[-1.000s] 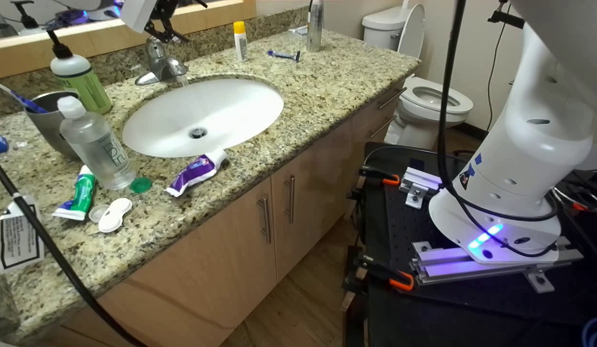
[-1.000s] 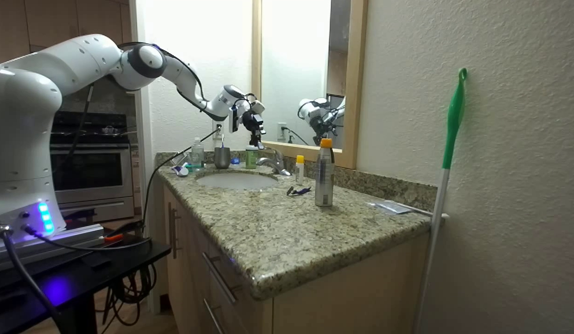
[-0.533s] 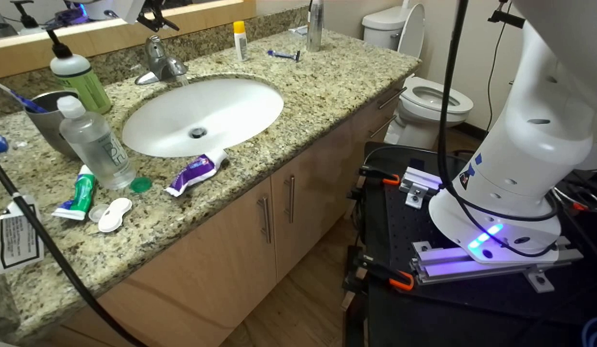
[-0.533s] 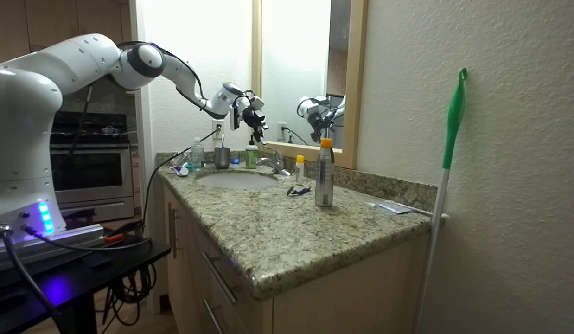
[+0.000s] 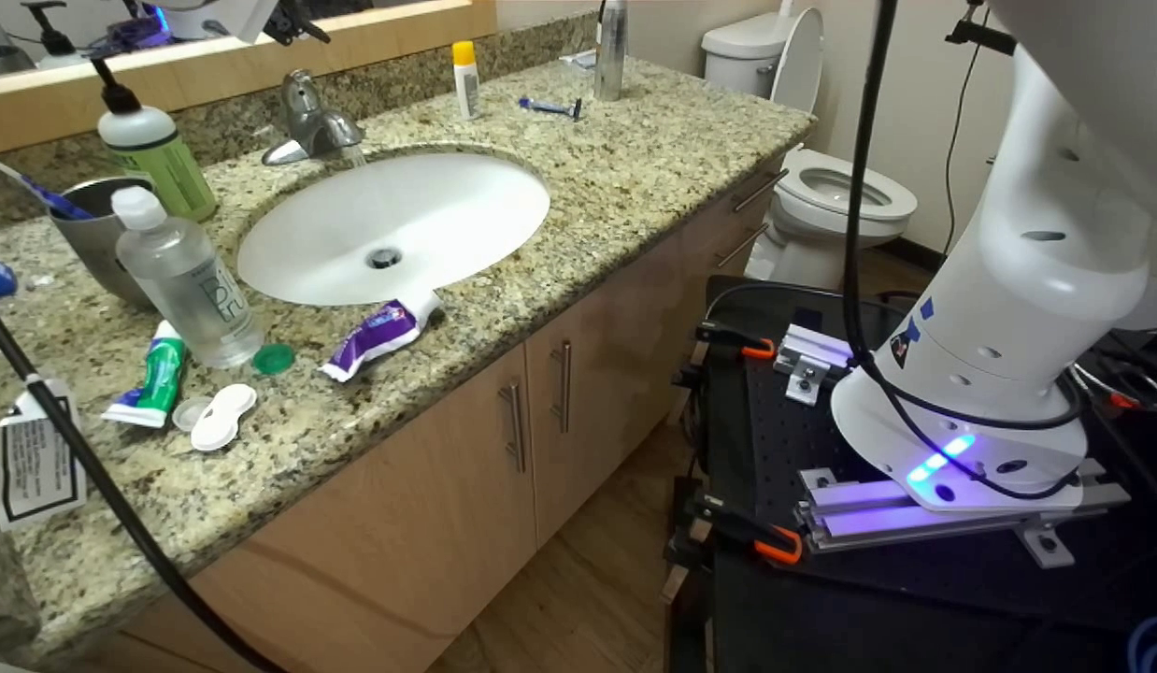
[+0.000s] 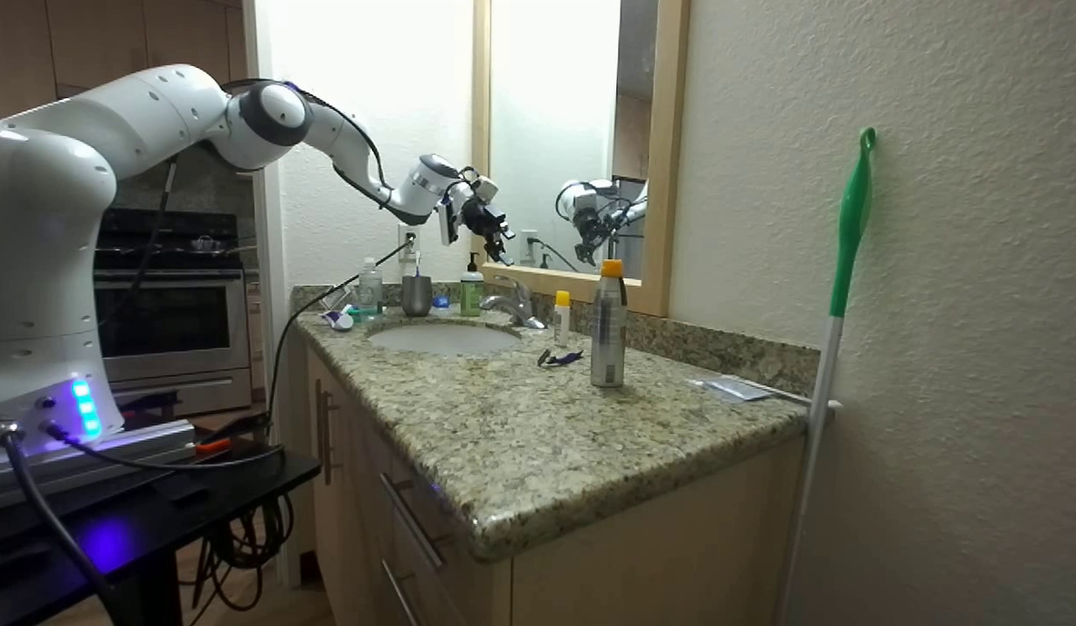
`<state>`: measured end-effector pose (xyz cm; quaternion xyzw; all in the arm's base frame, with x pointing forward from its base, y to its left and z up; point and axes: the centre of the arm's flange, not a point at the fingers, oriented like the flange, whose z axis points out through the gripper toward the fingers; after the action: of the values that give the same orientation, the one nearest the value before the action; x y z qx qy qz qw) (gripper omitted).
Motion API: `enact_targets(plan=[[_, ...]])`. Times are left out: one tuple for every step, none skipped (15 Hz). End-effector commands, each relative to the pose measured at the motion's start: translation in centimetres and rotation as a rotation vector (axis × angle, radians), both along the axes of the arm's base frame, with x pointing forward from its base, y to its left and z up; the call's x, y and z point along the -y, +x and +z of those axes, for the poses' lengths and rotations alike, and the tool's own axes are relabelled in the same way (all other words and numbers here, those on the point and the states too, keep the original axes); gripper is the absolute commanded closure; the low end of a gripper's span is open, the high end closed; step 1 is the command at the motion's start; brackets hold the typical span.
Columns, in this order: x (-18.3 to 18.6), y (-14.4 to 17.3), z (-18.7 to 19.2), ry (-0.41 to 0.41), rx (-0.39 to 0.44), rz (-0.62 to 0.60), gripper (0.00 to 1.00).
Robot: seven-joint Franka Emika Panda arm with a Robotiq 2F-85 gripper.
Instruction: Close the faucet
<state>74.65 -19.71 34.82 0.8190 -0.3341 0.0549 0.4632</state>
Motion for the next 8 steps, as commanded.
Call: enact_targets(plan=[[1.2, 0.1, -1.8, 0.006, -0.011, -0.006, 0.00], [1.4, 0.1, -2.5, 0.014, -0.009, 0.002, 0.00], [1.6, 0.2, -3.0, 0.020, -0.014, 0.003, 0.00], [1.4, 0.2, -3.9, 0.034, -0.008, 0.020, 0.00], [0.9, 0.4, -4.6, 0.047, -0.004, 0.041, 0.00], [0.8, 0.5, -5.0, 0.055, -0.005, 0.056, 0.00], [0.3, 0.6, -5.0, 0.054, 0.001, 0.082, 0.00], [-0.4, 0.6, -5.3, 0.052, 0.006, 0.103, 0.00]])
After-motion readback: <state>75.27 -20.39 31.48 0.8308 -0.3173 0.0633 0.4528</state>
